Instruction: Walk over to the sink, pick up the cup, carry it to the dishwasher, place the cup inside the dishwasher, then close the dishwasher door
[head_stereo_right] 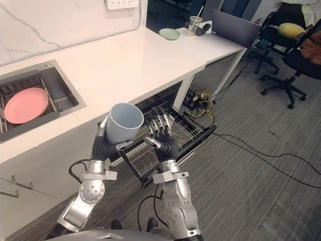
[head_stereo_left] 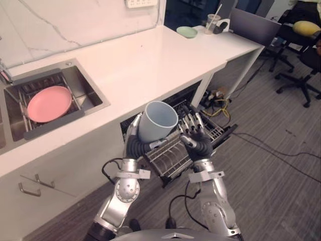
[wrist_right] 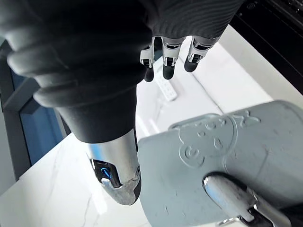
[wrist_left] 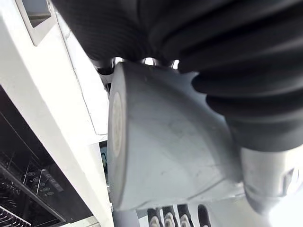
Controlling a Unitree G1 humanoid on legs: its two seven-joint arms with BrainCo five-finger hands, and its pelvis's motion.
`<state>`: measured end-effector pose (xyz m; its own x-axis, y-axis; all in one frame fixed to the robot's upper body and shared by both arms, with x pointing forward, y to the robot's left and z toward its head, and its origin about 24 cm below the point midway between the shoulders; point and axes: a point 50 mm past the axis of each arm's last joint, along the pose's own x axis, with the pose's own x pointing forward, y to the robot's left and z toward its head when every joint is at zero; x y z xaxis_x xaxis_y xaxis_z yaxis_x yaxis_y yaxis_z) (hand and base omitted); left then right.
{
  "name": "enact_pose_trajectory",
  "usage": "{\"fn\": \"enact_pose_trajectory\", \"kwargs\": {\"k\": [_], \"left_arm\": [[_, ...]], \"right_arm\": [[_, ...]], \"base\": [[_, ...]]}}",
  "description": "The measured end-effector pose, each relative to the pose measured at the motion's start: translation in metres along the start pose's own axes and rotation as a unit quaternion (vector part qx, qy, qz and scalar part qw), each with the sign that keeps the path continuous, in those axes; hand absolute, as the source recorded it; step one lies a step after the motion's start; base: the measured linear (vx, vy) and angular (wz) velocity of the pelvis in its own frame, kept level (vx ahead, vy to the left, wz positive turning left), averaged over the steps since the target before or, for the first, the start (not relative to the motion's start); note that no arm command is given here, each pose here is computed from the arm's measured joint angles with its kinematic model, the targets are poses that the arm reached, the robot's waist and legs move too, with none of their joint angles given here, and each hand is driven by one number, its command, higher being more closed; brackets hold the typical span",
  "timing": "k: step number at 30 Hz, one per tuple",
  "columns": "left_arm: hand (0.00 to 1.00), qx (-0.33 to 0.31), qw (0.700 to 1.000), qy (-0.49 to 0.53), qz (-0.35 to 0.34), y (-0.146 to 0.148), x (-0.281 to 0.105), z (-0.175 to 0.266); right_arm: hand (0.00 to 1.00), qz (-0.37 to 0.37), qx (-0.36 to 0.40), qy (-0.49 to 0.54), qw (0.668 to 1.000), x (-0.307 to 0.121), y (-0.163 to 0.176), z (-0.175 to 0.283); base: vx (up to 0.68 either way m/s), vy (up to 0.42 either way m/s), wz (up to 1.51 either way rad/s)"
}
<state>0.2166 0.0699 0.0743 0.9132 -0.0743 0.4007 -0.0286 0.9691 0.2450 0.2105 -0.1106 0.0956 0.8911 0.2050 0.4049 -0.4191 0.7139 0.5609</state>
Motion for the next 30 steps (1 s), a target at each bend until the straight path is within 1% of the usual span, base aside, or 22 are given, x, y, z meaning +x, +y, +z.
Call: {"fn": "enact_pose_trajectory", "kwargs": {"k": [5,9,22,25,30], "left_arm": [[1.0,0.025,1.0,0.011,-0.013,-0.004,-0.002,-0.006],[1.0,0.028,0.999,0.024,-0.026,-0.01,-0.004,-0.008],[1.0,0.058,0.998,0.022,-0.025,-0.009,-0.005,-0.011],[1.0,0.067,0.997,0.019,-0.021,-0.008,-0.005,-0.011],[1.0,0.087,0.996,0.009,-0.016,-0.007,-0.005,-0.011]], "right_arm": [[0.0,0.021,0.009,0.01,1.0,0.005,0.008,-0.005],[0.0,0.03,0.013,0.019,0.999,0.005,0.012,-0.008],[0.0,0.038,-0.011,0.051,0.998,0.004,0.01,-0.011],[0.0,0.043,-0.033,0.061,0.997,0.006,0.011,-0.012],[0.0,0.045,-0.034,0.07,0.996,0.008,0.012,-0.013]], "base": [[-0.01,0.0,0.01],[-0.03,0.002,0.03],[-0.01,0.002,0.0],[0.0,0.0,0.0],[0.0,0.001,0.01]]}}
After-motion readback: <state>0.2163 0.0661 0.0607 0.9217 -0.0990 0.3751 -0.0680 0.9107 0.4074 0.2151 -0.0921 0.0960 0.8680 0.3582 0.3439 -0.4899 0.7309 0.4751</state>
